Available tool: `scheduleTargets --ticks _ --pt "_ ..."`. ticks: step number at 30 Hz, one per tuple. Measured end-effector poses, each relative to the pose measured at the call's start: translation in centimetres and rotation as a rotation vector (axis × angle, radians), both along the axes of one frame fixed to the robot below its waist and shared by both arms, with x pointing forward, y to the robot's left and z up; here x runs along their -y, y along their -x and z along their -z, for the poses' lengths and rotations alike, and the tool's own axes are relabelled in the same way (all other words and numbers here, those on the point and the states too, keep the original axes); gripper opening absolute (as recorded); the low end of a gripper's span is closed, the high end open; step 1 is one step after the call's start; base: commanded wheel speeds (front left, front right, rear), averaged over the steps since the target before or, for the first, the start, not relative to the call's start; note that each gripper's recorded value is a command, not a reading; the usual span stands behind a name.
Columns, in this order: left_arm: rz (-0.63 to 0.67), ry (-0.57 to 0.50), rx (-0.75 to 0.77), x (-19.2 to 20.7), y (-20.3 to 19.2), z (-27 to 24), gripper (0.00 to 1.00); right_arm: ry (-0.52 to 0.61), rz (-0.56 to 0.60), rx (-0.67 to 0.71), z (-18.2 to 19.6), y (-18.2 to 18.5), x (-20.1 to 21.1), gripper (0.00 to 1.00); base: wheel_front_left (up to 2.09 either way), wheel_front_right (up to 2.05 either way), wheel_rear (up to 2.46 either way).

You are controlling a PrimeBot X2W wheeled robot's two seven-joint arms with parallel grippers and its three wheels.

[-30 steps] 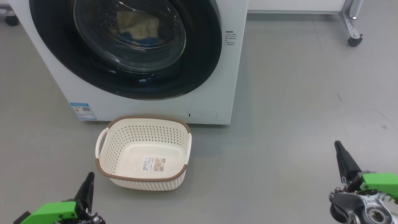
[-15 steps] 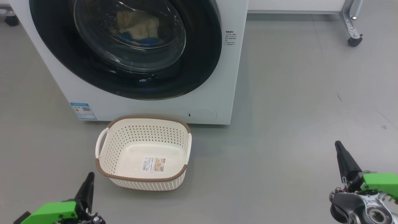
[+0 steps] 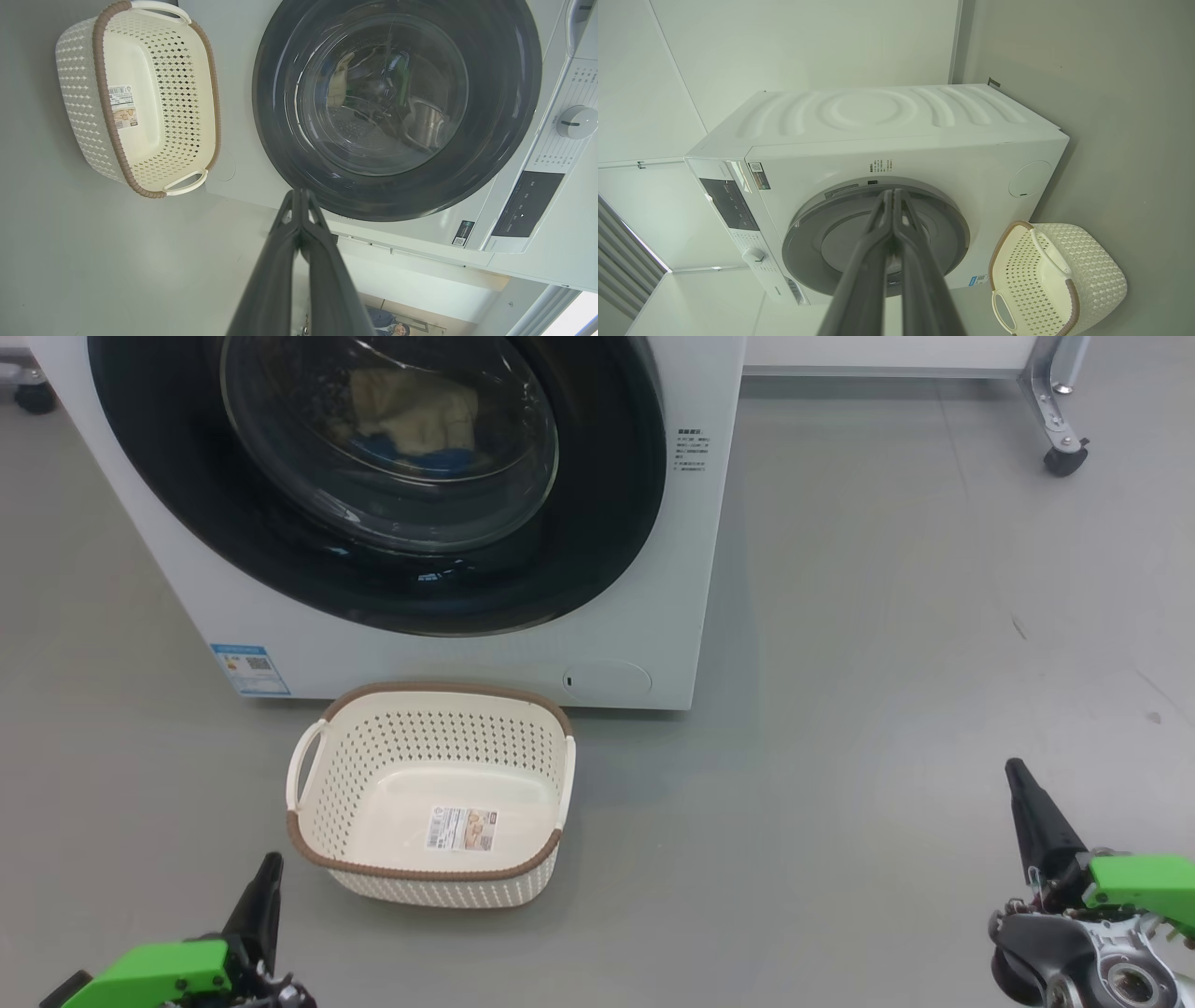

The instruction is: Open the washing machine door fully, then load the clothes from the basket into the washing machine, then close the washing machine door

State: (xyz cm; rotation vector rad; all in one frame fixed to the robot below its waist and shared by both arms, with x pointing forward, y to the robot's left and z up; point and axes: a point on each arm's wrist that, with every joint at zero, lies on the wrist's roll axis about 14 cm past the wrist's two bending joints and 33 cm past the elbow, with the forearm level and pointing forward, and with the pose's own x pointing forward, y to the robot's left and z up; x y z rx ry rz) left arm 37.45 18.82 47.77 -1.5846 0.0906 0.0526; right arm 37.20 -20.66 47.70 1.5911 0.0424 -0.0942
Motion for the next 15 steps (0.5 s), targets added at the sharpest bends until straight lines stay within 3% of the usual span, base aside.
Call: scheduleTargets --ticks 15 --pt "0.001 0.001 0.0 0.0 0.0 0.0 0.0 0.005 -0.003 -0.001 0.01 0.0 -0.03 0.0 0.0 0.0 0.0"
